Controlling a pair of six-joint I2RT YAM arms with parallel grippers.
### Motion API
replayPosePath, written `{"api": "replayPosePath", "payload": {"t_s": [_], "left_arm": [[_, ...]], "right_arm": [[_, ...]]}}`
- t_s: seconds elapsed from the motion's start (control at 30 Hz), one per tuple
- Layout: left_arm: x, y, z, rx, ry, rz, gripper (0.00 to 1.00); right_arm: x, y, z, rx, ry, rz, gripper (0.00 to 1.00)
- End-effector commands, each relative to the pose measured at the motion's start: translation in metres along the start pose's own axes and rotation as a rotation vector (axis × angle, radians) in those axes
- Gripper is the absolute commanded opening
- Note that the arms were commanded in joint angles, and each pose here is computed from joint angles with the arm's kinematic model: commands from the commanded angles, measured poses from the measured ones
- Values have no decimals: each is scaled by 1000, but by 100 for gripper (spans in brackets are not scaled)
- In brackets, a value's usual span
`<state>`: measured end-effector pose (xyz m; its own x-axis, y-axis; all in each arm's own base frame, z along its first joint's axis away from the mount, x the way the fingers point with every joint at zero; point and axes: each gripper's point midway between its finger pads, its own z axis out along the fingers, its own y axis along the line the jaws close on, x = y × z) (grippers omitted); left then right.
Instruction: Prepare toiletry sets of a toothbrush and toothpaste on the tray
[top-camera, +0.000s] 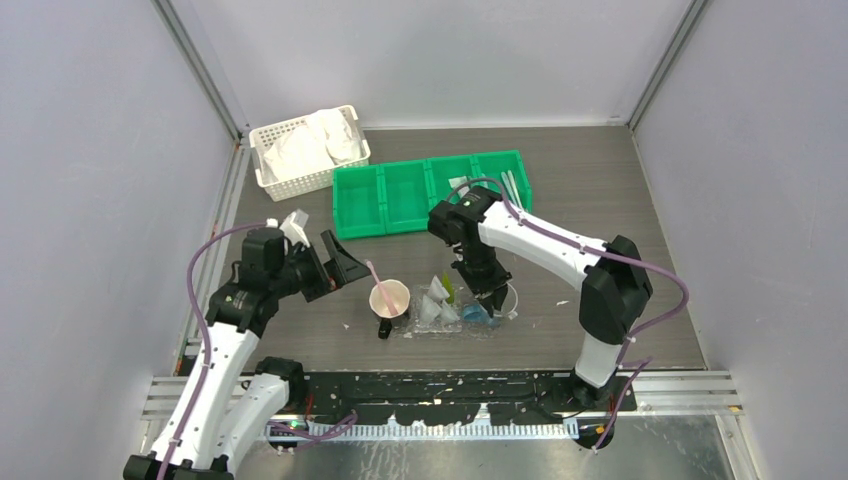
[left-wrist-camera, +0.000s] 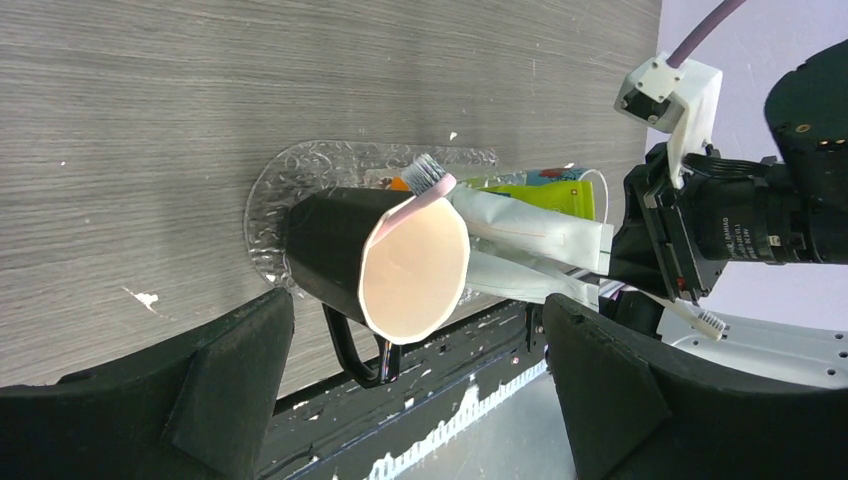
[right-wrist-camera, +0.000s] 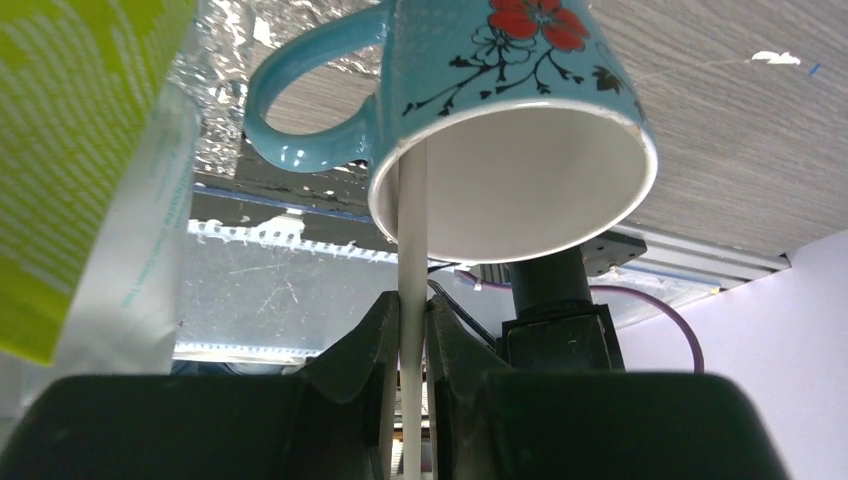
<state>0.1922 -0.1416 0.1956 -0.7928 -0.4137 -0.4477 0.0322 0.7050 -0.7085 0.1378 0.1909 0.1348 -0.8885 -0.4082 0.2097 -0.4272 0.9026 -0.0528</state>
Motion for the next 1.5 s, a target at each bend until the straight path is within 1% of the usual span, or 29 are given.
{"api": "replayPosePath", "payload": {"t_s": [0.0,0.07,0.13,0.2,0.23,0.3,0.33,0.37,0.4,0.47,0.53,0.63,0.67,0.73,0.83,0.9,0.93,0.97,1.0,1.03,1.13,1.23,1.33,1.47], "left_arm": [[-7,-2,2,19,-22,35,95],[-7,-1,3,16,-22,34,95],[-7,0,5,12,-19,33,95],[-7,1,5,9,-18,32,95],[-7,1,6,8,-16,34,95],[-7,2,6,6,-15,33,95],[-8,2,6,4,-16,33,95],[-8,1,7,4,-17,32,95],[-9,1,7,4,-17,32,95],[-10,1,6,0,-21,33,95],[-12,0,5,-1,-24,34,95],[-13,0,2,-17,-28,40,95],[-14,0,0,-25,-34,44,95],[-16,-1,-5,-33,-46,51,95],[-23,-11,-16,-21,-86,66,95],[-30,-22,-28,-1,-133,84,96],[-33,-26,-34,5,-153,94,98],[-35,-31,-42,8,-173,104,99],[-37,-34,-49,4,-191,111,100],[-38,-37,-56,4,-203,120,100],[-31,-41,-72,9,-217,130,100],[-17,-36,-79,27,-227,105,100],[3,-22,-77,31,-223,45,100],[31,5,-71,-7,-196,-25,100]], "right_arm": [[-12,2,-14,-22,-55,-17,2],[-15,1,-16,-21,-64,-14,4],[-18,-1,-17,-17,-74,-7,14],[-19,-4,-18,-16,-84,-2,15],[-20,-5,-19,-15,-88,1,21],[-19,-8,-20,-14,-95,7,27],[-19,-9,-21,-16,-102,12,36],[-19,-10,-22,-19,-106,16,50],[-20,-11,-23,-21,-111,20,54],[-26,-21,-29,13,-156,33,65],[-31,-23,-38,2,-188,47,66],[-44,-30,-69,2,-322,70,66],[-51,-35,-84,8,-391,87,66],[-64,-45,-121,-5,-577,139,66],[-68,-76,-172,-84,-844,300,67],[-71,-98,-185,-130,-980,421,72],[-62,-109,-194,-172,-1068,478,76],[-57,-116,-194,-212,-1117,520,78],[-54,-122,-187,-239,-1138,557,83],[-50,-125,-179,-267,-1160,577,85],[-42,-117,-136,-317,-1127,569,85],[-33,-103,-98,-377,-1076,550,85],[-23,-99,-78,-409,-1094,582,85],[-7,-93,-68,-457,-1132,586,84]]}}
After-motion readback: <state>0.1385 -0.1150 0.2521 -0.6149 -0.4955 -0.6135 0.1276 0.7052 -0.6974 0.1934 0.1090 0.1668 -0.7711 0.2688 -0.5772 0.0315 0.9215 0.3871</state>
